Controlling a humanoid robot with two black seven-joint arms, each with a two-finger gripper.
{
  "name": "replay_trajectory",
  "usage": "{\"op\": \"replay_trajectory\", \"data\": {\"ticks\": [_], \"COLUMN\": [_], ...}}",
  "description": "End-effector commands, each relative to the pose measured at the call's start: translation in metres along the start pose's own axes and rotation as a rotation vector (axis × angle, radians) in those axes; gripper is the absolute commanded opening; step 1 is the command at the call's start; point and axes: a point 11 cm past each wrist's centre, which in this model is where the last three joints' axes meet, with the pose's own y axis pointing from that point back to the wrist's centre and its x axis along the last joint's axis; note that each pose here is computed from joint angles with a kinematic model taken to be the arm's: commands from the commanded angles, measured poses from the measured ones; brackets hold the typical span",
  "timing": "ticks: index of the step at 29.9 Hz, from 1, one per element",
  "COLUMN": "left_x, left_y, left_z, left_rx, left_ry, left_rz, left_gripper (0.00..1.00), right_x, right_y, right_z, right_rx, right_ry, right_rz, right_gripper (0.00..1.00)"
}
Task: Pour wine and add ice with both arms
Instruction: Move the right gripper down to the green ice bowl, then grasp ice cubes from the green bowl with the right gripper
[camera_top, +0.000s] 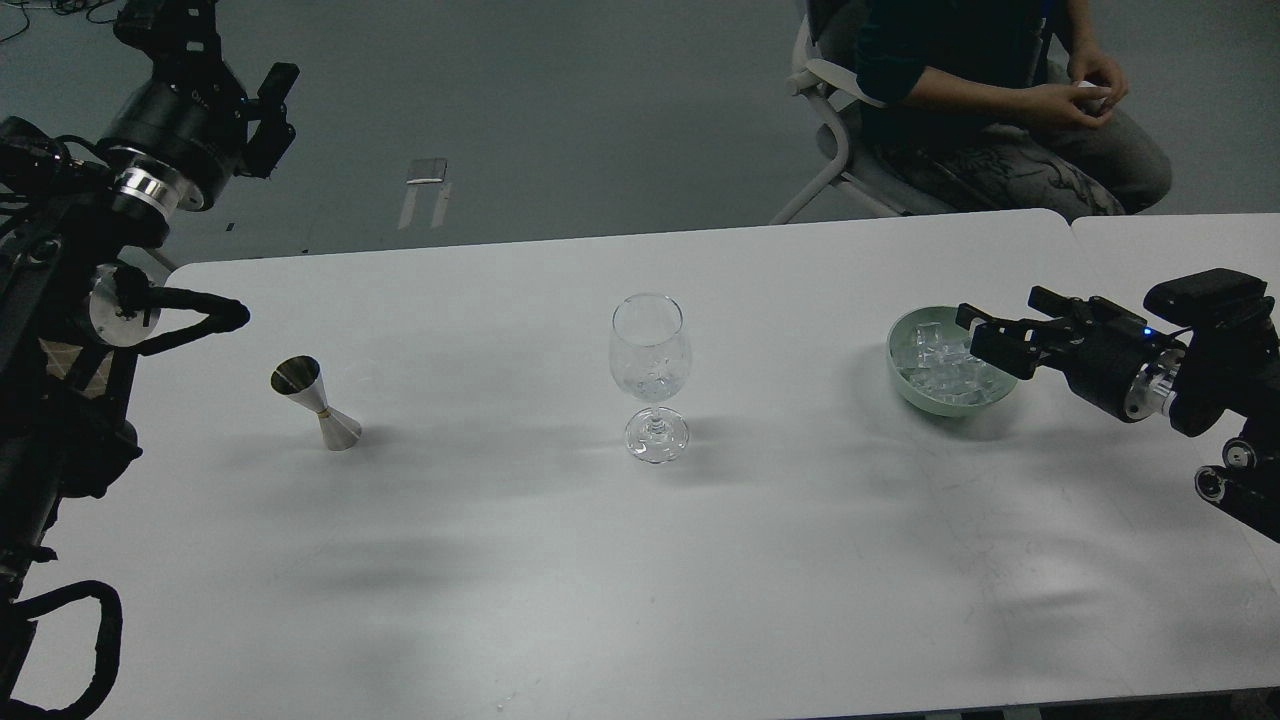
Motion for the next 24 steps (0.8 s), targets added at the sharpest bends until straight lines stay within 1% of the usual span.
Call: {"op": "replay_trajectory", "data": {"ticks": [1,6,9,12,14,16,19,24], "left_x": [0.0,0.001,0.001,0.001,-0.002,-0.005,-0.007,-0.006], "left_y": [0.0,0.001,0.001,0.001,0.0,0.0,-0.001,0.0], "left_z": [0.0,0.0,0.001,0.003,0.006,0.008,0.009,0.009], "left_rx": [-0.001,0.0,-0.008,-0.026,-0.039,-0.047,-0.051,-0.053], "left_ry": [0.001,0.0,0.001,0.001,0.001,-0.001,-0.002,-0.001], "left_rz": [0.0,0.0,0.001,0.0,-0.006,-0.016,-0.022,-0.021], "left_gripper": [0.98,0.98,0.98,0.98,0.98,0.98,0.98,0.98], "right_x": [-0.009,-0.019,-0.03,-0.032,-0.033,-0.033,-0.033,-0.034], "right_y": [-0.008,-0.021,-0.025,-0.025,-0.025,-0.025,-0.025,-0.025], "right_z": [-0.001,-0.013,-0.017,-0.018,-0.018,-0.018,-0.017,-0.017], "right_rx": [-0.01,0.004,0.013,0.015,0.015,0.015,0.013,0.016], "right_ry": [-0.006,-0.022,-0.004,0.0,-0.001,-0.001,0.007,0.024], "right_rz": [-0.01,-0.019,-0.053,-0.062,-0.064,-0.066,-0.07,-0.077], "right_gripper": [1.0,1.0,0.98,0.95,0.91,0.81,0.71,0.7]}}
